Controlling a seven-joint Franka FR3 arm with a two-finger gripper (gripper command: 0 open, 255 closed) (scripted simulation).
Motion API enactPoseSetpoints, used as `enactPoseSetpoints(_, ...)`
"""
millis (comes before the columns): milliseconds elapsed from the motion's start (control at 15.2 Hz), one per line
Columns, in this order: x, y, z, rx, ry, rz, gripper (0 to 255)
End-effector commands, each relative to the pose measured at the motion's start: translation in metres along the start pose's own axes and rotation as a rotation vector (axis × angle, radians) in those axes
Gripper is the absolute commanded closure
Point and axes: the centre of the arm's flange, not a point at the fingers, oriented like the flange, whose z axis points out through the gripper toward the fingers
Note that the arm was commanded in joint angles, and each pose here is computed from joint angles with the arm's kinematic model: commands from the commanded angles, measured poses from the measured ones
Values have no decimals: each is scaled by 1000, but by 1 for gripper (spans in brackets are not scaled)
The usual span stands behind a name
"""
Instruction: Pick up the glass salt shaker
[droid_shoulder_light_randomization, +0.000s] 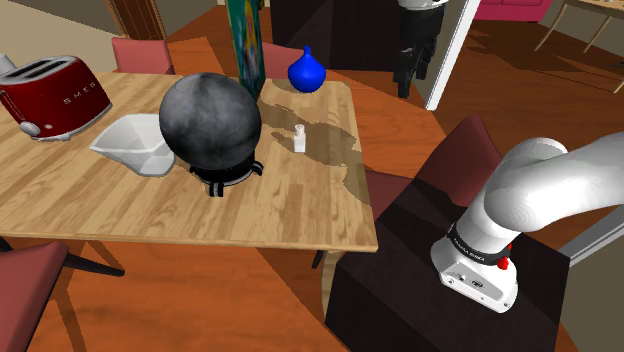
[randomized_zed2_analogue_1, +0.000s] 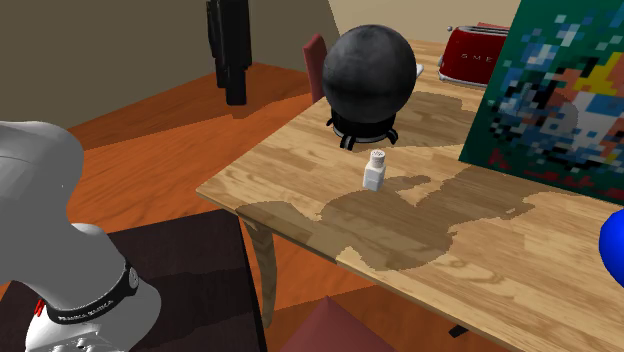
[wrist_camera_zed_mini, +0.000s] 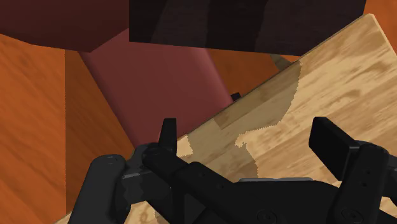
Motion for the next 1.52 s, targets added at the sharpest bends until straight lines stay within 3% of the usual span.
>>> enactPoseSetpoints(0, 0, 0, 0, 0, 0, 0, 0)
enactPoseSetpoints(1452, 272, -64, 116, 7, -92, -163, 0)
